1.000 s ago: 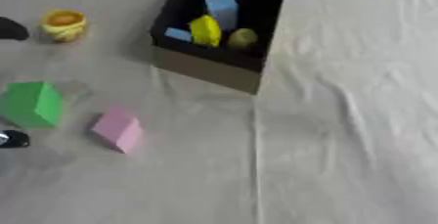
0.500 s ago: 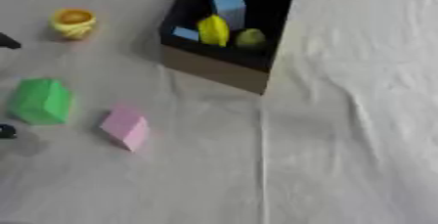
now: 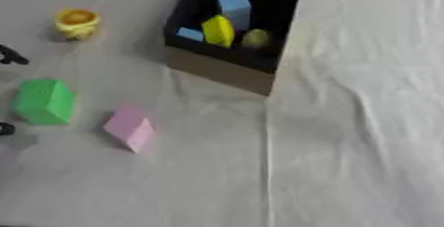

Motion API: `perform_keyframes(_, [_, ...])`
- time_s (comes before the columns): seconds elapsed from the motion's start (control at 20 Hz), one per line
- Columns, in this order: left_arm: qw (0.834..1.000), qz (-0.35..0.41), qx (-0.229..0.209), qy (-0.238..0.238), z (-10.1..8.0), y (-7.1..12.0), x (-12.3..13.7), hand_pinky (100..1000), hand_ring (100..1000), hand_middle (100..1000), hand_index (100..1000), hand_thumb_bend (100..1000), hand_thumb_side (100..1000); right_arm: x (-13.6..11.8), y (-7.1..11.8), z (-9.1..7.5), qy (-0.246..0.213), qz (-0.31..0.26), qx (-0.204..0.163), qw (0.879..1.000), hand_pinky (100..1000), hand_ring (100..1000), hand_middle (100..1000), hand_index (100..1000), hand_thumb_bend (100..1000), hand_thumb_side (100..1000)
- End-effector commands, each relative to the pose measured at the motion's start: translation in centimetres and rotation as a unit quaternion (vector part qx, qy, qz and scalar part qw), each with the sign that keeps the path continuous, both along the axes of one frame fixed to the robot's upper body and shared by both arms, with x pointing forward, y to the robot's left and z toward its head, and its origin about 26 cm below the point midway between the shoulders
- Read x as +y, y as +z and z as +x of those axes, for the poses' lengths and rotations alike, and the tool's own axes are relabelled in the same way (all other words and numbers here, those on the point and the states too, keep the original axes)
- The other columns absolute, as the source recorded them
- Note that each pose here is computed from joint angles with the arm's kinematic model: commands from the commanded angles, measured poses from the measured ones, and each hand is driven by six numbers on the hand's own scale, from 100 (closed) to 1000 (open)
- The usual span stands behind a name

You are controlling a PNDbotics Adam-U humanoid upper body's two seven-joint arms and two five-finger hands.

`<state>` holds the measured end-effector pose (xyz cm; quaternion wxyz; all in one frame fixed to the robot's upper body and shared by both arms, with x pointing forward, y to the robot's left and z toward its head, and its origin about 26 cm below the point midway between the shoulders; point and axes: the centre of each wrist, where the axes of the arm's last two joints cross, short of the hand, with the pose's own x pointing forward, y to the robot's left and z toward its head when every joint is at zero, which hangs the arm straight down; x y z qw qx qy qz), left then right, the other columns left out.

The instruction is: Pick up objects on the table and place them in the box.

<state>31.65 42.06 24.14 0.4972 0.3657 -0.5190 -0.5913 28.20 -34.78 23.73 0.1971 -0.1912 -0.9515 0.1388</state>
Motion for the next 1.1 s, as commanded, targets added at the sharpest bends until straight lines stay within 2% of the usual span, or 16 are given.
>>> perform_keyframes(0.05, [1.0, 0.016, 0.002, 0.004, 0.4, 1.1, 0.4, 832, 876, 836, 896, 656, 100, 0.3, 0.9, -0.2, 0.007, -0.006, -0.01, 1.0, 854, 840, 708, 752, 100, 633])
perform_keyframes(0.3, [1.0, 0.009, 0.011, -0.009, 1.6, 0.7, -0.1, 828, 875, 830, 895, 636, 100, 0.5, 0.9, -0.1, 0.012, -0.004, -0.006, 1.0, 854, 840, 706, 750, 100, 634])
perform_keyframes(0.55, [0.999, 0.006, 0.023, -0.026, 2.3, 0.4, -0.9, 822, 829, 824, 887, 623, 100, 0.7, 0.9, 0.0, 0.018, -0.001, -0.003, 1.0, 855, 840, 706, 749, 100, 635])
perform_keyframes(0.85, [0.999, 0.028, 0.04, -0.022, 2.8, -0.3, -1.2, 805, 810, 813, 875, 633, 100, 0.9, 0.8, 0.1, 0.022, 0.003, 0.0, 1.0, 856, 839, 704, 750, 100, 636])
perform_keyframes(1.1, [0.998, 0.024, 0.041, -0.029, 3.3, -1.0, -1.6, 787, 790, 786, 851, 539, 100, 0.9, 0.7, 0.1, 0.022, 0.005, 0.004, 1.0, 856, 839, 700, 750, 100, 635])
